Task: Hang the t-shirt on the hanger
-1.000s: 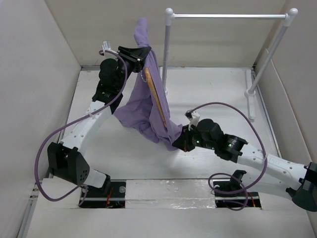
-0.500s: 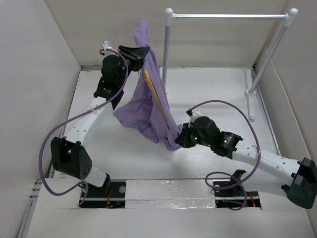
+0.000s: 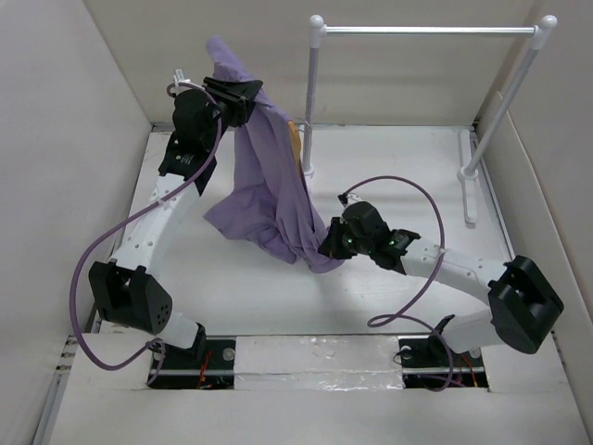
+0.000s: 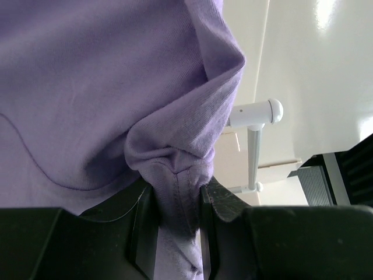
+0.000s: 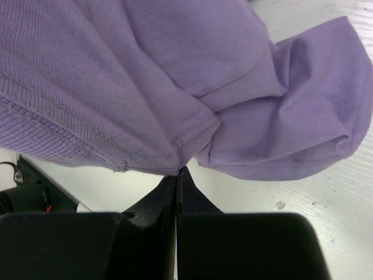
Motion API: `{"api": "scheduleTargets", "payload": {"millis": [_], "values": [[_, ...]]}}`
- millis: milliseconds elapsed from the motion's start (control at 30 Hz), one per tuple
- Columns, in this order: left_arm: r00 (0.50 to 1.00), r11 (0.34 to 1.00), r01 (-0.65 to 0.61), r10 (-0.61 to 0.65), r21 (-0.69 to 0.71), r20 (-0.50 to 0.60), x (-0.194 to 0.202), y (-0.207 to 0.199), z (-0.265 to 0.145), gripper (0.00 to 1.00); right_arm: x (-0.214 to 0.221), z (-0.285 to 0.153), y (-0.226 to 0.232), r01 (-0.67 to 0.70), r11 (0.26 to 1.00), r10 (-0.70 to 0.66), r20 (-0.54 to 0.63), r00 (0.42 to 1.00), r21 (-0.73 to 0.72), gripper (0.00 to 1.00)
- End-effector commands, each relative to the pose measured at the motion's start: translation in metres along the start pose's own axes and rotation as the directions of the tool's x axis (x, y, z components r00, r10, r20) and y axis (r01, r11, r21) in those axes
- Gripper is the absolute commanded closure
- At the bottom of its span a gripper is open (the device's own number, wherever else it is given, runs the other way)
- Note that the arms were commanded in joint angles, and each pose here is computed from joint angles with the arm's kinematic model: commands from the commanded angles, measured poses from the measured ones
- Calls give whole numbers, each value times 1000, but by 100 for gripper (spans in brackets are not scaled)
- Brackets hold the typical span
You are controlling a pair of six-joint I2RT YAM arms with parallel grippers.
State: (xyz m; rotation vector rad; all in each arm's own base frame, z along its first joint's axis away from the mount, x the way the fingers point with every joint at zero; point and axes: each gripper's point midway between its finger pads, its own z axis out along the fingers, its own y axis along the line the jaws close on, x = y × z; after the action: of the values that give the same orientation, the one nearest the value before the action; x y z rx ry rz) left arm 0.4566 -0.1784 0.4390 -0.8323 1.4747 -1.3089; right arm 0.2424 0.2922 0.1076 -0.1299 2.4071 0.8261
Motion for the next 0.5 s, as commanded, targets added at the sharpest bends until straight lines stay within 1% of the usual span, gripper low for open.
{"api": "scheduleTargets", "payload": {"millis": [0,67,100,133,167,200,233,267,300,333,367,400,467], "values": [[984,939,27,-86,344,158,-51,-119,-35,100,48,-6,-24,45,998,-37,-173,984,43,100],[976,940,-11,-64,342,207,-54,-118,-37,100,47,-16,-11,69,998,-70,-180,981,-10,100],[976,946,-59,-12,320,215,-49,-110,-36,100,39,-24,3,108,993,-115,-164,980,-48,100],[974,945,-86,12,316,228,-47,-110,-40,100,33,-36,15,132,988,-142,-149,979,-77,100],[973,949,-104,36,298,227,-43,-105,-40,100,35,-46,14,136,989,-144,-173,974,-60,100],[972,955,-139,80,264,223,-38,-87,-36,100,29,-54,19,151,986,-161,-164,973,-70,100],[977,952,-142,91,272,193,-31,-84,-41,100,12,-67,35,158,982,-170,-119,978,-101,100],[985,950,-136,98,282,146,-18,-79,-44,100,9,-75,39,161,981,-173,-118,978,-105,100],[989,964,-125,102,234,109,-8,-49,-40,100,3,-80,46,161,979,-174,-106,979,-122,100],[993,964,-109,95,244,69,0,-45,-50,100,-15,-90,59,153,976,-167,-77,983,-156,100],[995,966,-97,90,238,42,6,-36,-53,100,-17,-94,66,152,973,-169,-87,982,-175,100],[996,977,-84,84,195,7,16,-8,-54,100,-23,-96,72,142,971,-161,-87,983,-194,100],[997,977,-54,63,205,-38,25,-3,-68,100,-27,-93,87,130,962,-161,-113,980,-240,100]]}}
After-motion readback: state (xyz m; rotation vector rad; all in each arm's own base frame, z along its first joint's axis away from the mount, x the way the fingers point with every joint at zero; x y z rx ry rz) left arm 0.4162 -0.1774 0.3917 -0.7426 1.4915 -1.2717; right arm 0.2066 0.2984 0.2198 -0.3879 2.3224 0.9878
